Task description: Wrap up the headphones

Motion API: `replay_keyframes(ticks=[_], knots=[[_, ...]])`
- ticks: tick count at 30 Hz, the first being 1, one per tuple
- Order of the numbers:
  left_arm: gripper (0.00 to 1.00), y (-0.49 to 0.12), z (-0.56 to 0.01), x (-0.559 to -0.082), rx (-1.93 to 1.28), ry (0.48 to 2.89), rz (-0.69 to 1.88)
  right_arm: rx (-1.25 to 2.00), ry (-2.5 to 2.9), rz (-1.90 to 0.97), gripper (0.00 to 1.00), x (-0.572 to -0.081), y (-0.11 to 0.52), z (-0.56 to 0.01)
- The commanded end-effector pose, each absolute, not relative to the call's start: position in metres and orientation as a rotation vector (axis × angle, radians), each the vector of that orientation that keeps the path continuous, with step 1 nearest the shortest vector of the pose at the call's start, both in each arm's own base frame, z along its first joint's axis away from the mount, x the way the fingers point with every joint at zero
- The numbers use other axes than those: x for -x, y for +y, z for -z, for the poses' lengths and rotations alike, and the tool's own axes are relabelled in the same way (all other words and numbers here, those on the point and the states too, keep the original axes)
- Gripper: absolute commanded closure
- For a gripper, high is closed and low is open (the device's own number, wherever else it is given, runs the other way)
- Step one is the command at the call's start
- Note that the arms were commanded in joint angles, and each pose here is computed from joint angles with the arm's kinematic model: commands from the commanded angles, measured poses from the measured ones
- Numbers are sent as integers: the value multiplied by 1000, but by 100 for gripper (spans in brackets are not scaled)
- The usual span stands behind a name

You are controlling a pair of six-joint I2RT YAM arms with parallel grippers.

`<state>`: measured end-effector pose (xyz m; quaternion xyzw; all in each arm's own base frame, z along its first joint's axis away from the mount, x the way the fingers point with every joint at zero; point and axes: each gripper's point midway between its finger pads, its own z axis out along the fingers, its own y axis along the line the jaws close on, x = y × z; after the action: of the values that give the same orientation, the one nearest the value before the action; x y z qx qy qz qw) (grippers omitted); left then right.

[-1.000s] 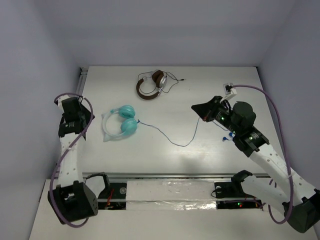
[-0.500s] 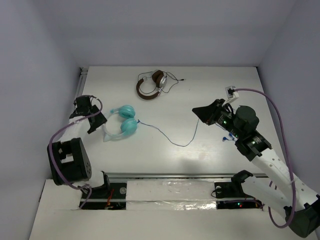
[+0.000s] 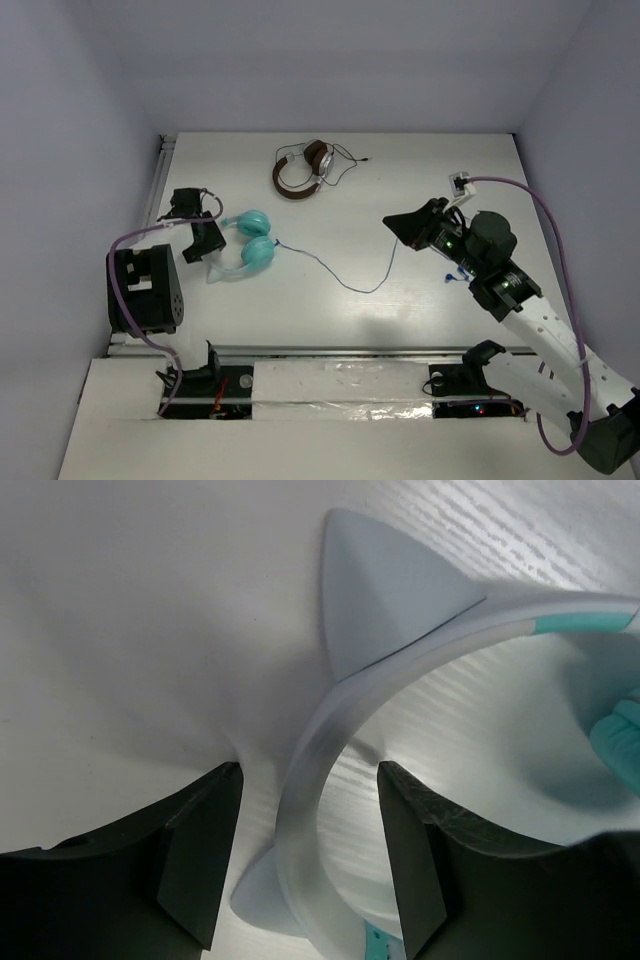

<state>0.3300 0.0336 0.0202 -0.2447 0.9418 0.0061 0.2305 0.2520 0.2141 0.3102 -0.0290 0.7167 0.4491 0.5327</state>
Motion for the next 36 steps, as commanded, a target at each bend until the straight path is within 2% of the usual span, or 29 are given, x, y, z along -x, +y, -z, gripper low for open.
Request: replay_keyframes(ticks=[1,3,7,8,11,14,16,17,18,20,22,23,24,29,31,33,36], knots=[[47,32,-16,-338,630,2604,-64,97,1651,-1099,74,-251,218,-323],[49,26,-8,-337,605,2635,-72,95,1654,-1098,74,-252,218,-322],[62,18,-3,-335,582,2655,-74,87,1655,-1093,74,-254,218,-319],[75,18,-4,-335,580,2655,-72,81,1661,-1089,74,-256,218,-317],[100,13,-14,-338,564,2634,-50,74,1664,-1078,74,-258,218,-316],[100,7,-30,-344,537,2600,-9,41,1675,-1039,72,-265,214,-310],[100,-1,-57,-353,496,2539,35,46,1690,-1029,61,-269,215,-303],[100,-5,-68,-356,482,2525,66,61,1699,-1035,54,-269,218,-300],[100,-18,-86,-356,429,2504,105,73,1710,-1040,34,-271,221,-296],[100,-40,-129,-365,347,2435,206,122,1720,-1073,20,-273,232,-288],[100,-56,-172,-376,277,2365,261,184,1717,-1091,19,-275,241,-285],[100,-66,-187,-377,236,2344,305,237,1739,-1099,23,-278,249,-279],[100,-68,-201,-374,210,2331,317,258,1746,-1100,30,-280,252,-277],[100,-93,-270,-379,77,2221,461,406,1690,-1123,36,-282,267,-282],[100,-98,-290,-379,45,2183,494,441,1677,-1125,31,-282,270,-281],[100,-103,-304,-377,14,2155,532,482,1698,-1123,22,-283,274,-271],[100,-112,-327,-376,-16,2092,590,500,1702,-1131,20,-287,279,-257]])
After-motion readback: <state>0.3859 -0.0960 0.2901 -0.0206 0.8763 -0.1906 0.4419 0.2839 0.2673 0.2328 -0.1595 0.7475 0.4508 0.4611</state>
